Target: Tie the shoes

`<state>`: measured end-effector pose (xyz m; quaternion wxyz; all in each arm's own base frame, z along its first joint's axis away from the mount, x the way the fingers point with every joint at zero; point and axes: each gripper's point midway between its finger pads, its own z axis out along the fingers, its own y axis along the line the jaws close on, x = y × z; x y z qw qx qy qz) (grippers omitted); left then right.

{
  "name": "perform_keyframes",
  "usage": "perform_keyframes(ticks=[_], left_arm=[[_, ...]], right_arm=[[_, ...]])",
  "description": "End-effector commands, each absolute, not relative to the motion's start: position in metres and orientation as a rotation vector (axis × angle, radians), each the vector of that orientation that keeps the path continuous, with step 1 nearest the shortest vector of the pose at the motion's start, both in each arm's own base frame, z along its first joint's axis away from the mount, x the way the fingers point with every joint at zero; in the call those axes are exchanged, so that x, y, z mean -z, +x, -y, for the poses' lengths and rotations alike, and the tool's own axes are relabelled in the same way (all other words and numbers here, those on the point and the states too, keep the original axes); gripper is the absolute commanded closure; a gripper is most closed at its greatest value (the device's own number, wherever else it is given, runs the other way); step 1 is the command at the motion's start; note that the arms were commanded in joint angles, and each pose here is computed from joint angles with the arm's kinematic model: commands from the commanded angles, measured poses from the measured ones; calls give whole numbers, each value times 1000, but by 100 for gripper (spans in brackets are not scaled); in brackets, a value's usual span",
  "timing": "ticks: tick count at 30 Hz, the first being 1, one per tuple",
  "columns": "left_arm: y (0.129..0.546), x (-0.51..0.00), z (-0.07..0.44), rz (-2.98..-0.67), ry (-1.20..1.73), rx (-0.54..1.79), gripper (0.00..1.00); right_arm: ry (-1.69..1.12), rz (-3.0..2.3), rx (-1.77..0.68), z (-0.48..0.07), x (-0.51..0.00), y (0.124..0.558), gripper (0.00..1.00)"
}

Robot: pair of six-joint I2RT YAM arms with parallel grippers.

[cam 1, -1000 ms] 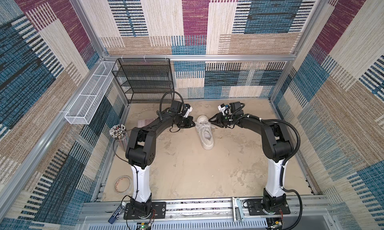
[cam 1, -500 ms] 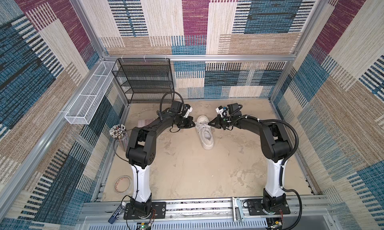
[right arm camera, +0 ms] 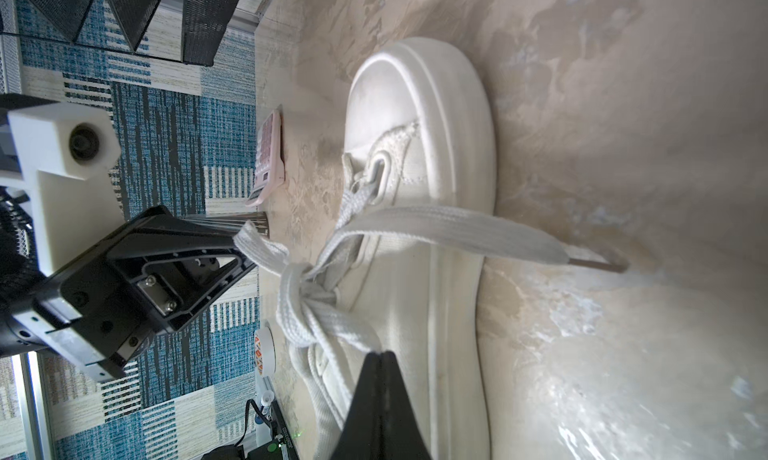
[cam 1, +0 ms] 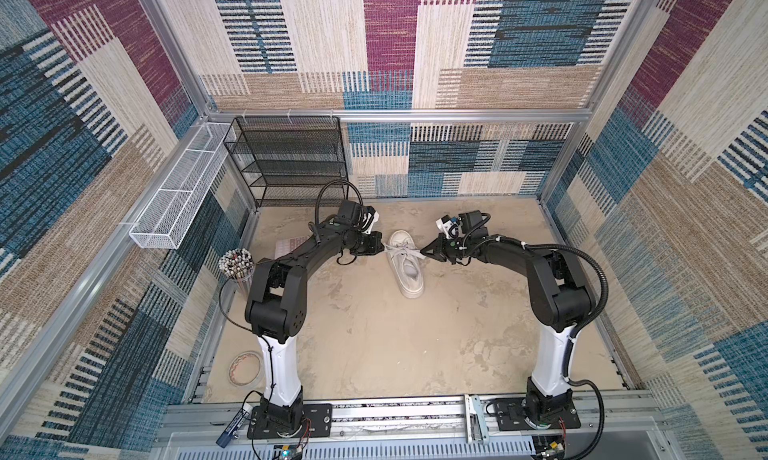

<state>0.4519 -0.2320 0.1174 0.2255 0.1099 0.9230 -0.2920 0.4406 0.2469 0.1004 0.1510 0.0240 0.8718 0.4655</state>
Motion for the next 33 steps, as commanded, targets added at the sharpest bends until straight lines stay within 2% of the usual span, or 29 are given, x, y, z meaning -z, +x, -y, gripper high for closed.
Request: perform_keyframes(ticks=[1, 6, 7, 9, 10, 18, 22, 28, 30, 32, 33], left_arm=[[458, -121, 221, -2529, 282, 709, 100], [452, -116, 228, -2557, 349, 759, 100], [451, -115, 230, -2566, 352, 775, 95], [449, -115, 234, -2564, 360, 816, 68], [449, -116, 235, -2559, 354, 827, 63], [440, -115, 238, -2512, 294, 928, 54], [441, -112, 249, -2489, 281, 1036, 54], [454, -115, 251, -2456, 255, 1027, 64], [455, -117, 248, -2453, 256, 1003, 76], [457, -116, 240, -2476, 257, 922, 96], [456, -116, 238, -2484, 265, 901, 100]], right_arm=[[72, -2474, -1329, -247, -107, 445, 100], [58, -2466, -1353, -250, -108, 446, 100], [58, -2467, -1360, -251, -108, 446, 100], [55, -2467, -1369, -251, -107, 446, 100], [52, -2464, -1372, -252, -107, 447, 100], [50, -2471, -1375, -253, -104, 447, 100], [49, -2475, -1375, -252, -103, 446, 100], [46, -2478, -1377, -253, -102, 446, 100], [45, -2478, -1377, -253, -102, 447, 100], [44, -2478, -1378, -253, -103, 447, 100], [43, -2477, -1376, -253, -103, 447, 100]])
